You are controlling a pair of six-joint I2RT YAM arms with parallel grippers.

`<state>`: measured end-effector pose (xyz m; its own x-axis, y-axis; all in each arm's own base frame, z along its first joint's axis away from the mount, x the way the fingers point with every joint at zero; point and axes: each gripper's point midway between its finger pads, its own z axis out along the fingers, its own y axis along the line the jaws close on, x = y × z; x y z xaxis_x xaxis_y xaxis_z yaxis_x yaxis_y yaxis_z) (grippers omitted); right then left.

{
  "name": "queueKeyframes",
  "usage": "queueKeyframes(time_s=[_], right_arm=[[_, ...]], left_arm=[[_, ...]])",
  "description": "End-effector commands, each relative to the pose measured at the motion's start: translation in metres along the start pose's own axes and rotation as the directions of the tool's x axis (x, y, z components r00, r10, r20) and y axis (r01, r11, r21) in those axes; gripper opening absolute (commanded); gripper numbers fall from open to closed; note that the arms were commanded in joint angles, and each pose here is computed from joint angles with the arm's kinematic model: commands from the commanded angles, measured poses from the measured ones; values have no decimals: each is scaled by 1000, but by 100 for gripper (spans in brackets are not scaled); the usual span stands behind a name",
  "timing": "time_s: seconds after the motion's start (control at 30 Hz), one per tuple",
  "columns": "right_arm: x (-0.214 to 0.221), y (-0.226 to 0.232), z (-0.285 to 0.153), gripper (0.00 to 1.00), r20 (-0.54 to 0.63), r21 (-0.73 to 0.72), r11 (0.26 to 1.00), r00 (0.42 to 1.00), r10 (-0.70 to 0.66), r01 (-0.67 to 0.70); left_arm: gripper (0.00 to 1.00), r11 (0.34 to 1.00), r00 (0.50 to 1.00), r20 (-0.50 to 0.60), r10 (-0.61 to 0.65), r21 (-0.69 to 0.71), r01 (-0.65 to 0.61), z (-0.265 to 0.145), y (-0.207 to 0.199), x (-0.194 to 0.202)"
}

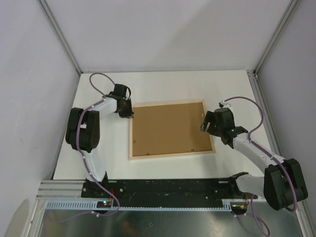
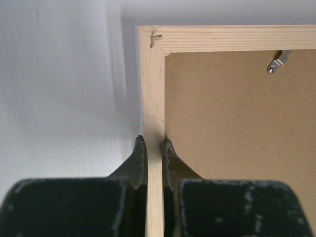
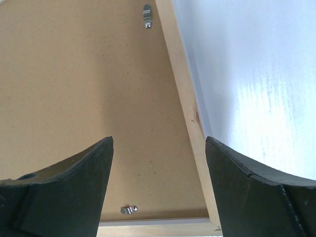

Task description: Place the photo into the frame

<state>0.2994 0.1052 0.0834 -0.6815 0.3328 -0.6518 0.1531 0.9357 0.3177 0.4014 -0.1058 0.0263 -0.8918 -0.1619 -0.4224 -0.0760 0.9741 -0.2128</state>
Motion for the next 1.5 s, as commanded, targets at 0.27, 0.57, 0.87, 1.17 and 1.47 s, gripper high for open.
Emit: queueKeyframes(time_s=[0.27, 0.57, 0.87, 1.17, 1.47], right_arm=[[-17, -15, 31, 82, 34, 86, 995, 998, -46, 43], [-45, -15, 63, 81, 101, 146, 989, 995, -27, 12], [-47, -15, 89, 77, 76, 182, 983, 997, -32, 18], [-43, -19, 100, 73, 63, 207, 978, 997, -39, 26], [-36, -24, 105, 56, 36, 236, 971, 999, -39, 30]], left_arm=[[0, 993, 993, 50, 103, 58, -106, -8, -11, -21], [0, 989, 993, 34, 110, 93, -113, -8, -15, -15], [0, 988, 994, 28, 108, 107, -110, -7, -18, -14], [0, 987, 994, 30, 101, 123, -103, -10, -21, -14], [0, 988, 995, 23, 94, 123, -96, -9, -21, -12]])
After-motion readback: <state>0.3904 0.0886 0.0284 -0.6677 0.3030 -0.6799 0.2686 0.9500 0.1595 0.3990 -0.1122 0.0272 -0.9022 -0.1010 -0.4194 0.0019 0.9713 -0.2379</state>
